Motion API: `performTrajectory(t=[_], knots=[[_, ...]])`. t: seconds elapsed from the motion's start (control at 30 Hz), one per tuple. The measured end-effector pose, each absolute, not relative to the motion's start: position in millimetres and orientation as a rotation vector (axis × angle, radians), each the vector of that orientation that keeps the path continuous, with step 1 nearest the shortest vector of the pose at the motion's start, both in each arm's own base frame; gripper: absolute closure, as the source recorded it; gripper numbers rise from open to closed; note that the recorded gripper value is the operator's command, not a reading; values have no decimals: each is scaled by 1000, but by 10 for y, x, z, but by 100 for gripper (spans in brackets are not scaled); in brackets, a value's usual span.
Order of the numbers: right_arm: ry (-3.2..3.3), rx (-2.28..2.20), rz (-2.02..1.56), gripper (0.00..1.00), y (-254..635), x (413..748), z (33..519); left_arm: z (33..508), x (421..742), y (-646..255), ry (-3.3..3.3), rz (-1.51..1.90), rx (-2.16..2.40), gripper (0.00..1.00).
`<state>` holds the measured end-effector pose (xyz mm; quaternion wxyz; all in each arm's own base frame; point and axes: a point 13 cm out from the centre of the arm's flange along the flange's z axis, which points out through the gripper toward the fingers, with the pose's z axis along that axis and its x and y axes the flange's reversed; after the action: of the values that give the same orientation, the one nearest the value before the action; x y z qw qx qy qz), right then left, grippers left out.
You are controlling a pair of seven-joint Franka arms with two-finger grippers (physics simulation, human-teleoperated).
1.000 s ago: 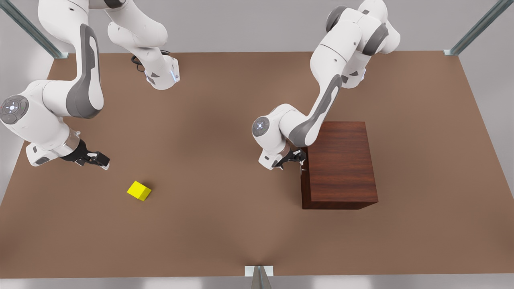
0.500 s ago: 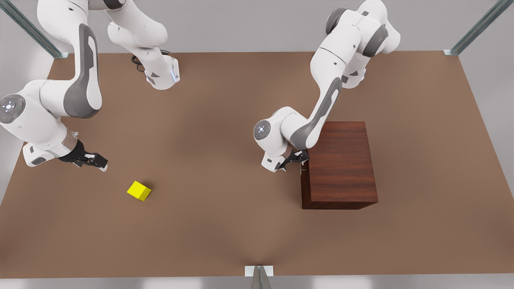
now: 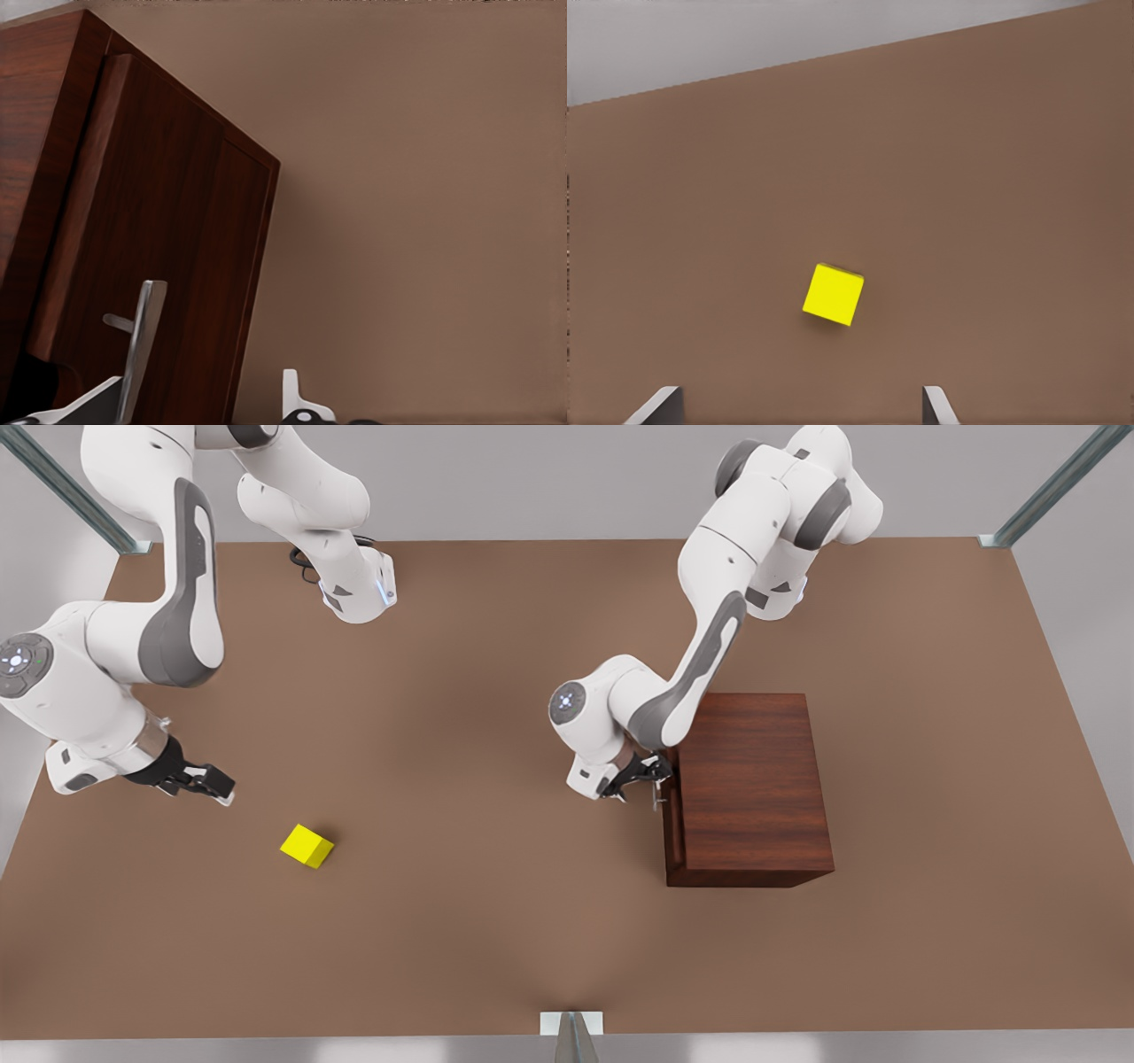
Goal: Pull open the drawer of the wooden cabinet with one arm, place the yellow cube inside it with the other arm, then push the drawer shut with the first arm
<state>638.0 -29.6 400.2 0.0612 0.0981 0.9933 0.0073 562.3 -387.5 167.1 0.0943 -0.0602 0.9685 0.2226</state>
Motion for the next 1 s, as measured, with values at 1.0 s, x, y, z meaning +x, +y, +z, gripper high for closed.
performTrajectory(t=[1.0], knots=[[3071,121,102,0,32,6417,3760,1607,5408,-4259,2923,576,-204,0]])
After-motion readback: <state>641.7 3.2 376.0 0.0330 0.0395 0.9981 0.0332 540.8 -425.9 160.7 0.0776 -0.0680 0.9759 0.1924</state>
